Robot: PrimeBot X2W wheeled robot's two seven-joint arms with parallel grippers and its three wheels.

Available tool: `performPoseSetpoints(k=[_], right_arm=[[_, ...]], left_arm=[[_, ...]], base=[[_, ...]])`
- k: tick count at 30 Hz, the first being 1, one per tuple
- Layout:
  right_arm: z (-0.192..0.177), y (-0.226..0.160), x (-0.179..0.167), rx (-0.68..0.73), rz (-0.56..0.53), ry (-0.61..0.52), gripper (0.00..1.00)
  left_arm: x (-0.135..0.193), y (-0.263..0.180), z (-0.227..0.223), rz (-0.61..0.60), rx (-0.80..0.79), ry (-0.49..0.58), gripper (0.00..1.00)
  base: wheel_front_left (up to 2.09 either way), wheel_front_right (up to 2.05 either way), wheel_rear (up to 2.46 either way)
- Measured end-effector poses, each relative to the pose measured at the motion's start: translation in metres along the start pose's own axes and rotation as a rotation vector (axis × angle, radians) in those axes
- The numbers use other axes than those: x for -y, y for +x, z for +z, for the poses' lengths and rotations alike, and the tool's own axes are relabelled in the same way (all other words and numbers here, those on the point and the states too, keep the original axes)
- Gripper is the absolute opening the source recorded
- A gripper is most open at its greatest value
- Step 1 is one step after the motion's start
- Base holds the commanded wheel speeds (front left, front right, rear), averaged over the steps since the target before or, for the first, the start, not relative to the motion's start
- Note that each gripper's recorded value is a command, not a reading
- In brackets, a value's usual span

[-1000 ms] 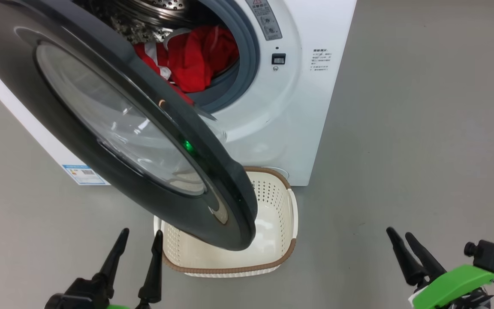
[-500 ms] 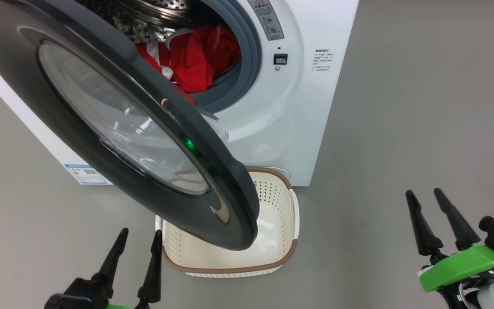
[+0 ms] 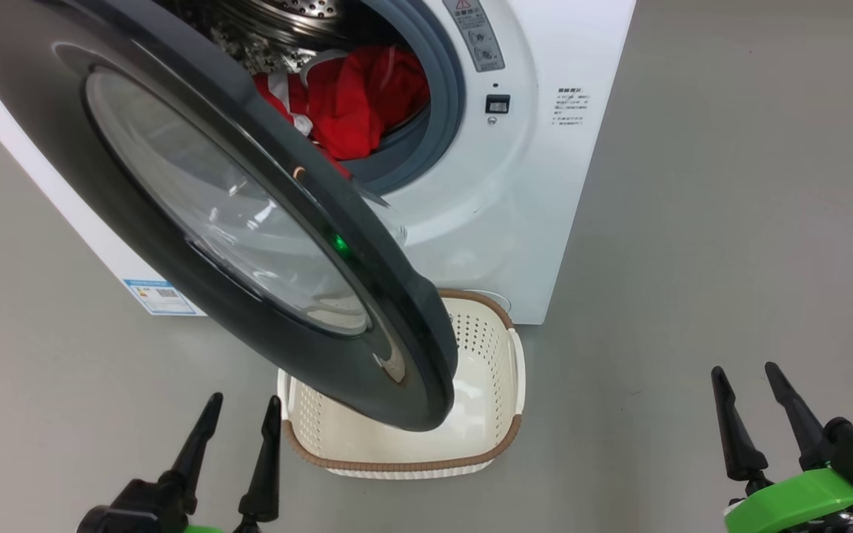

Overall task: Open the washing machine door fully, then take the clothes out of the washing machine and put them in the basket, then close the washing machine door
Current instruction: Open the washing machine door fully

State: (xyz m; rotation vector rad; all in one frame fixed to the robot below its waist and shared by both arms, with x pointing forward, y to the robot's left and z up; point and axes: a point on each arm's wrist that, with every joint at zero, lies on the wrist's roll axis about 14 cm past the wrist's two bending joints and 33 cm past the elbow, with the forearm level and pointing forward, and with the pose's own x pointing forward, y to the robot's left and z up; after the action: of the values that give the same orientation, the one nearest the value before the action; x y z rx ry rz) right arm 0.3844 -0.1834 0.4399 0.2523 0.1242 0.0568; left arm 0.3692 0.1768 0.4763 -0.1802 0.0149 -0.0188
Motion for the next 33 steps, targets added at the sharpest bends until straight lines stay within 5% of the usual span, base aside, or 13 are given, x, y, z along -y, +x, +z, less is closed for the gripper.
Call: performPoseSetpoints(k=[18,19,20,22,33], right_arm=[[-0.003,0.0,-0.02,0.0,0.038,0.059,1.0],[-0.002,0.001,-0.024,0.004,0.048,0.079,0.94],[0.0,0.003,-0.03,0.009,0.062,0.099,0.56],[0.005,0.009,-0.048,0.022,0.112,0.139,0.0],[0.039,0.044,-0.137,0.063,0.38,0.321,0.0]], left_arm=[[-0.001,-0.006,-0.002,0.007,-0.006,-0.005,1.0],[-0.002,-0.006,-0.002,0.009,-0.005,-0.006,1.0],[-0.002,-0.007,-0.001,0.01,-0.005,-0.006,1.0],[-0.003,-0.008,-0.001,0.013,-0.004,-0.006,1.0],[-0.013,-0.018,-0.001,0.06,-0.005,-0.033,1.0]], base=[[0.0,0.0,0.0],[0.0,0.0,0.0],[0.0,0.0,0.0],[0.0,0.0,0.0],[0.0,0.0,0.0]])
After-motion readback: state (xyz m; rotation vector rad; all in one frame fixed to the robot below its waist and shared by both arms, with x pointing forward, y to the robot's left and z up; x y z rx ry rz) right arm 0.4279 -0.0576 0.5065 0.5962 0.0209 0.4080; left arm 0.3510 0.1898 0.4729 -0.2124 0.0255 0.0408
